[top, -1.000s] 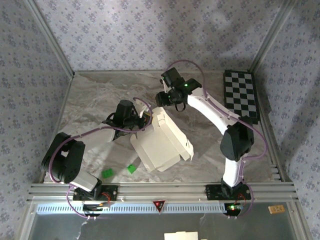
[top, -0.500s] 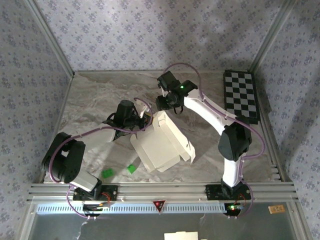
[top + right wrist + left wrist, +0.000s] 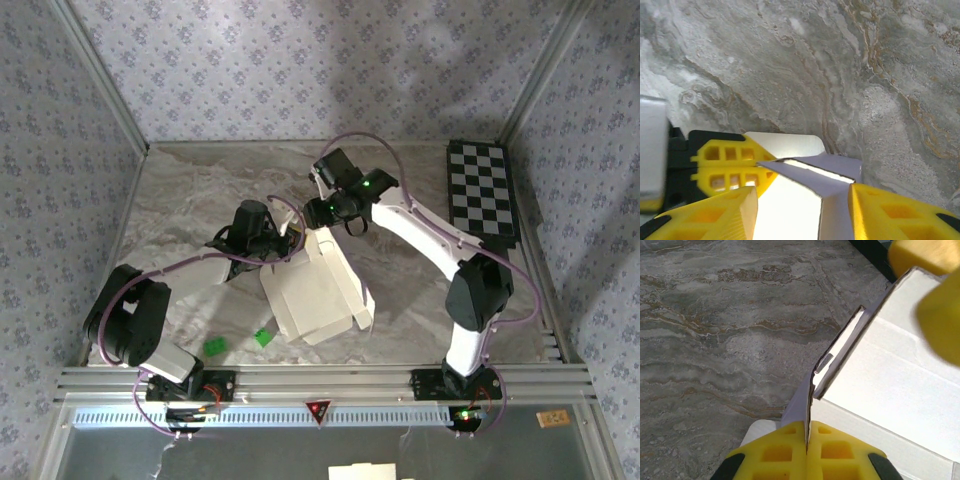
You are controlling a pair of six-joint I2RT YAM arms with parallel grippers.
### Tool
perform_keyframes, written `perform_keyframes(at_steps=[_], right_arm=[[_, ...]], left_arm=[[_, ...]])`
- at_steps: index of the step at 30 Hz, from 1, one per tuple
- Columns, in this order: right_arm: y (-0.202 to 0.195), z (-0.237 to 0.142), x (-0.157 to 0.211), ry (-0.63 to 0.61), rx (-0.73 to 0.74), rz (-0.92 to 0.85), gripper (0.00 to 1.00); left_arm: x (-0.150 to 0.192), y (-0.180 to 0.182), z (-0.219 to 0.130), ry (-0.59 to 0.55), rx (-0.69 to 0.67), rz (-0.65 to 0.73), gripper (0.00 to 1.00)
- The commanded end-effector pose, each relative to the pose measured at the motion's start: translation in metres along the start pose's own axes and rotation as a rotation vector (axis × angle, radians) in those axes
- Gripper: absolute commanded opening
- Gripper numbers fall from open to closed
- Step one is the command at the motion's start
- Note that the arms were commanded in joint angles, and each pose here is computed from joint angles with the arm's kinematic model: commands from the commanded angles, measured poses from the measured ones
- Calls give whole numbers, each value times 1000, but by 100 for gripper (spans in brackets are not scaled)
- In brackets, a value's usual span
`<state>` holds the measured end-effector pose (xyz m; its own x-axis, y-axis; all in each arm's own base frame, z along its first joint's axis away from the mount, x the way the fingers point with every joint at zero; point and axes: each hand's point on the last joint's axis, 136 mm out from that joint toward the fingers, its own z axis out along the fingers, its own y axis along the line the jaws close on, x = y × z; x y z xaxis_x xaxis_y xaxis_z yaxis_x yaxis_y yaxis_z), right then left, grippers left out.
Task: Fold the paper box
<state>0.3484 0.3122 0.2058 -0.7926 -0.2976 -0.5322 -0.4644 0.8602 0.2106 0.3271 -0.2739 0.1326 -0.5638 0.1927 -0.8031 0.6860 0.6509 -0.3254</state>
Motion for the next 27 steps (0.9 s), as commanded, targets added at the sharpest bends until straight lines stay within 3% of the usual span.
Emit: perform_keyframes(at_steps=[1,7,11,18,27], right_arm=[[10,-33,-11,-71,-51,-4,53],[8,-43,-2,-61,-62,36,43],[-5,-29,13,-7,-1,43,32],[-11,-4,36,71,14,38,21],[-7,12,52,120,5,28,16]], left_arm=[[39,4,6,135,-8,-83,2],[37,3,5,130,-4,-79,2],[37,3,4,130,-5,-80,2],[38,3,3,130,-8,-80,2],[39,3,1,129,-10,-79,2]])
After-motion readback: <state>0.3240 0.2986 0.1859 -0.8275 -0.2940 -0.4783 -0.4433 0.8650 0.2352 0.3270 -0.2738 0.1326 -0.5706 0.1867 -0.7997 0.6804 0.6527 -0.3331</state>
